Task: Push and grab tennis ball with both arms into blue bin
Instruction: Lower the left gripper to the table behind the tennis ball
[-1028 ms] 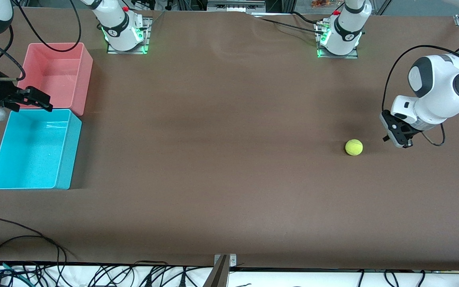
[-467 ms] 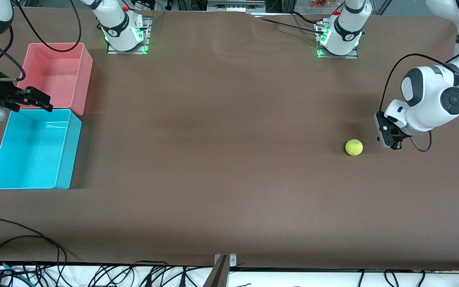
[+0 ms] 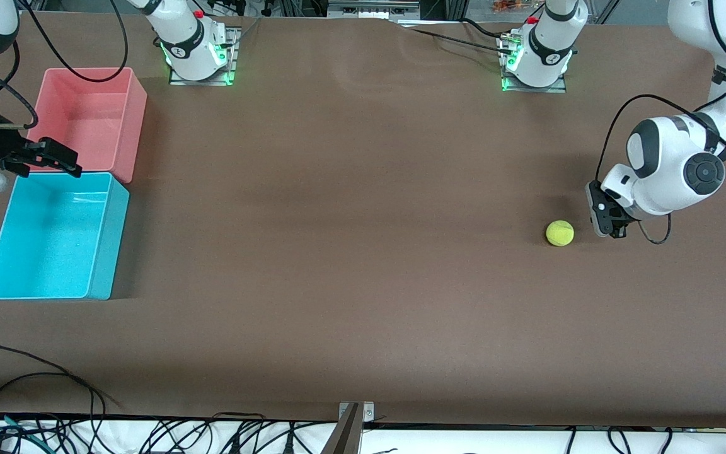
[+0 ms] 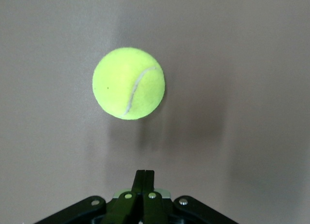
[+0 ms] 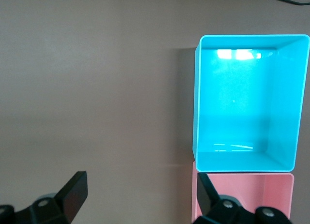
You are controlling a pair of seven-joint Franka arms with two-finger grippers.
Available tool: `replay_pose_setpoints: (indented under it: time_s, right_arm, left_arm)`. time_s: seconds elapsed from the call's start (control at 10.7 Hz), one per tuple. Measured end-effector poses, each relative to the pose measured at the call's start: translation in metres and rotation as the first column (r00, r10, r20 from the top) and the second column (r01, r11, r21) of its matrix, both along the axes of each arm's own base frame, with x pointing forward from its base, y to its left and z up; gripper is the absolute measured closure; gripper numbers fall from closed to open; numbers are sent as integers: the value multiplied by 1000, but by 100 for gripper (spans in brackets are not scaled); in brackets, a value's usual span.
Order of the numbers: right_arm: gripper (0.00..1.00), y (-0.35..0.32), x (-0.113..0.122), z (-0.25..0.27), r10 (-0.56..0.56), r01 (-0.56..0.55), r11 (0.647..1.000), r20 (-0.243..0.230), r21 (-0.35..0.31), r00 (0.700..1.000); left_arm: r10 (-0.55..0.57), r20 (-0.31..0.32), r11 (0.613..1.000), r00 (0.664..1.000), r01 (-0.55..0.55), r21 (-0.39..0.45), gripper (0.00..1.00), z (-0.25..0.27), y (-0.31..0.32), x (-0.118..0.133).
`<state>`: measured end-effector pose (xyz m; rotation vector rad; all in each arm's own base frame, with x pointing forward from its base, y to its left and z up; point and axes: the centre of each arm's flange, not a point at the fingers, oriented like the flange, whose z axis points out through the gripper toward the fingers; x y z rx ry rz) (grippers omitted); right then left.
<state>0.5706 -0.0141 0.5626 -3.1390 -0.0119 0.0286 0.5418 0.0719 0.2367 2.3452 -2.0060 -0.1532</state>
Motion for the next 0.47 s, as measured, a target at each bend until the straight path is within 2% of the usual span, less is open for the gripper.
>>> replay_pose_setpoints:
  time_s: [0.47]
  right_arm:
    - [0, 0, 0, 0, -1, 1, 1000, 0, 0, 1000]
  left_arm:
    - [-1, 24, 1000, 1000, 1, -2, 99, -28, 2, 8]
